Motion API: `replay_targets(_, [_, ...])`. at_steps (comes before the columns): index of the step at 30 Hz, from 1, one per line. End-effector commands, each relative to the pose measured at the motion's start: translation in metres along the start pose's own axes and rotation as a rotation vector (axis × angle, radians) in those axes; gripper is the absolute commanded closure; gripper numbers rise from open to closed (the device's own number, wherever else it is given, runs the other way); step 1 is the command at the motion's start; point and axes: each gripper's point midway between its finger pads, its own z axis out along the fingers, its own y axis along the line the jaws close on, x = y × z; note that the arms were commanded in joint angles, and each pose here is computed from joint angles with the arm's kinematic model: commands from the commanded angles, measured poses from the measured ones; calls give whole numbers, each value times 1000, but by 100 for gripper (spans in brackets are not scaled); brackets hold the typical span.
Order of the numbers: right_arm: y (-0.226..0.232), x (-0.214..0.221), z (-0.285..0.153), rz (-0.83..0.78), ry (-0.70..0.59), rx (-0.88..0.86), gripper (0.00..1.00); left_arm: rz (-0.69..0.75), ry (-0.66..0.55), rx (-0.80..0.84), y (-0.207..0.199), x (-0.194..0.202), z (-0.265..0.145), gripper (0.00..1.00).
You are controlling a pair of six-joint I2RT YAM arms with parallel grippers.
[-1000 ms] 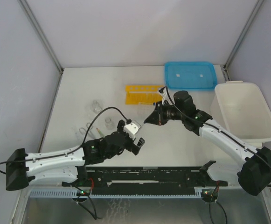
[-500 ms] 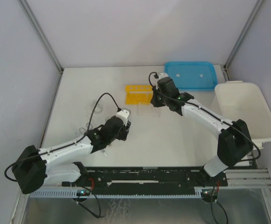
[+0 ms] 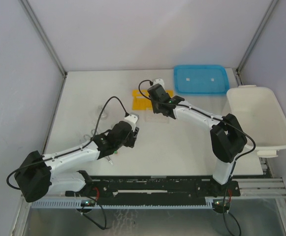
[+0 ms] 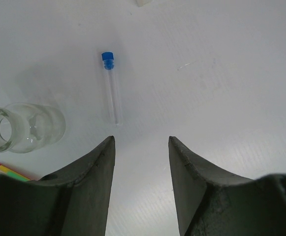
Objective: Organize the chemistry lab equipment
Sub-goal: Insert the test tube into the slot of the test tube rack.
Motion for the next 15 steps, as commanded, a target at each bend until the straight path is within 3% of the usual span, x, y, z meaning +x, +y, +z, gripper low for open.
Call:
replay_targets(1, [-10, -17, -7, -6, -43, 74, 100, -35, -35, 18, -5, -14, 1, 48])
replay_targets(15, [-15, -13, -2, -7, -31, 95, 100, -35, -19, 34, -9, -10, 6, 48])
